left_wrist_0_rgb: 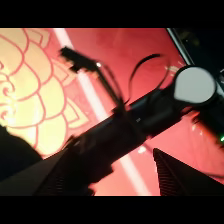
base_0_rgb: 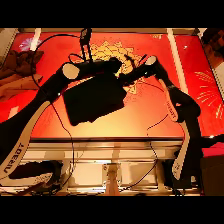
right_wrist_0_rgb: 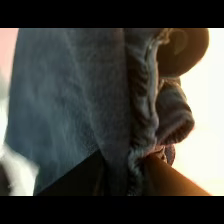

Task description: Fold the clothes and pants, and hang the long-sleeved shirts on hangers.

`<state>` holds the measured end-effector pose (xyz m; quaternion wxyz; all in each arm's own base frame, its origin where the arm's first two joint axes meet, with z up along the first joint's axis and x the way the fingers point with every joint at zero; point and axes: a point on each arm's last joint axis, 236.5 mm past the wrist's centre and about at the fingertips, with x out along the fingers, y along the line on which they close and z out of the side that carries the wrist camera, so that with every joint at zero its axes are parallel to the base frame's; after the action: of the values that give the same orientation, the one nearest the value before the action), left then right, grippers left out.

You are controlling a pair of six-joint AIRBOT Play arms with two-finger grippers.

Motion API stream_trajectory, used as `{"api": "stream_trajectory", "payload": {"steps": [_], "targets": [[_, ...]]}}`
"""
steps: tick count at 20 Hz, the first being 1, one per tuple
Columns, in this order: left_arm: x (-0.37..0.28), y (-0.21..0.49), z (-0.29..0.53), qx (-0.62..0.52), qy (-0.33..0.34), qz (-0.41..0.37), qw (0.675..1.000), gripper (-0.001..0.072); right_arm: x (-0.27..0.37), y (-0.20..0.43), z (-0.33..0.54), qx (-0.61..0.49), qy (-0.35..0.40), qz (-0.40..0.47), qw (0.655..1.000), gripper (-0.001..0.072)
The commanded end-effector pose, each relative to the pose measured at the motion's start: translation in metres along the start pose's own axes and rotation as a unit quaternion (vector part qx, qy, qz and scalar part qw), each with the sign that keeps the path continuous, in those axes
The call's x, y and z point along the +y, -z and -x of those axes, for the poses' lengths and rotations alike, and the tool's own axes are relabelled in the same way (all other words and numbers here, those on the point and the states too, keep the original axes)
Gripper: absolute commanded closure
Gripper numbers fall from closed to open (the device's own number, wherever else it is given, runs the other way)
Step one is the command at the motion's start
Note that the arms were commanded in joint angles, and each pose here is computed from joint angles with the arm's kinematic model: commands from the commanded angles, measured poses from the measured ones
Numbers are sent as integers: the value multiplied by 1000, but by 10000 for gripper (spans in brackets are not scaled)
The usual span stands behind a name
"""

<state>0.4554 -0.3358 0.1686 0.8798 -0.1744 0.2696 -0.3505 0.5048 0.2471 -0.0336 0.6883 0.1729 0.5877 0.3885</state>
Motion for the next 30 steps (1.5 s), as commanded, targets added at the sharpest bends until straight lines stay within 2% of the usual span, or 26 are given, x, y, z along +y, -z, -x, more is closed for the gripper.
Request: {"api": "stream_trajectory", "payload": {"steps": [1, 4, 7, 11, 13, 16, 17, 19, 20, 21, 22, 23, 27, 30], "targets": [[-12, -20, 19, -24, 6, -42, 999, 103, -45, -18, 94, -62, 115, -19, 991, 683], [-22, -34, 34, -42, 12, -49, 998, 104, -83, -17, 205, -137, 191, -65, 970, 683], [-34, -46, 49, -59, 18, -55, 997, 104, -132, 14, 328, -216, 279, -134, 926, 683], [-42, -55, 61, -71, 23, -69, 995, 103, -187, 97, 466, -313, 345, -280, 839, 684], [-40, -56, 63, -72, 13, -98, 993, 104, -202, 146, 522, -356, 369, -347, 785, 684], [-33, -56, 65, -68, -6, -131, 989, 103, -212, 247, 551, -317, 418, -483, 701, 685], [-31, -55, 65, -67, -11, -139, 988, 104, -209, 276, 545, -277, 431, -519, 685, 685], [-31, -55, 65, -67, -11, -140, 988, 103, -204, 308, 537, -209, 452, -536, 681, 683], [-31, -55, 65, -67, -11, -140, 988, 103, -202, 310, 535, -203, 449, -540, 682, 641], [-31, -55, 65, -67, -11, -140, 988, 103, -200, 311, 533, -200, 447, -542, 683, 409], [-31, -55, 65, -67, -11, -140, 988, 104, -199, 309, 531, -198, 444, -542, 686, 93], [-31, -56, 65, -67, -11, -140, 988, 103, -200, 307, 532, -202, 443, -539, 687, 7], [-31, -56, 66, -68, -11, -141, 988, 103, -201, 300, 536, -218, 445, -528, 690, 14], [-31, -56, 65, -67, -11, -140, 988, 103, -194, 273, 560, -286, 455, -483, 691, 20]]}}
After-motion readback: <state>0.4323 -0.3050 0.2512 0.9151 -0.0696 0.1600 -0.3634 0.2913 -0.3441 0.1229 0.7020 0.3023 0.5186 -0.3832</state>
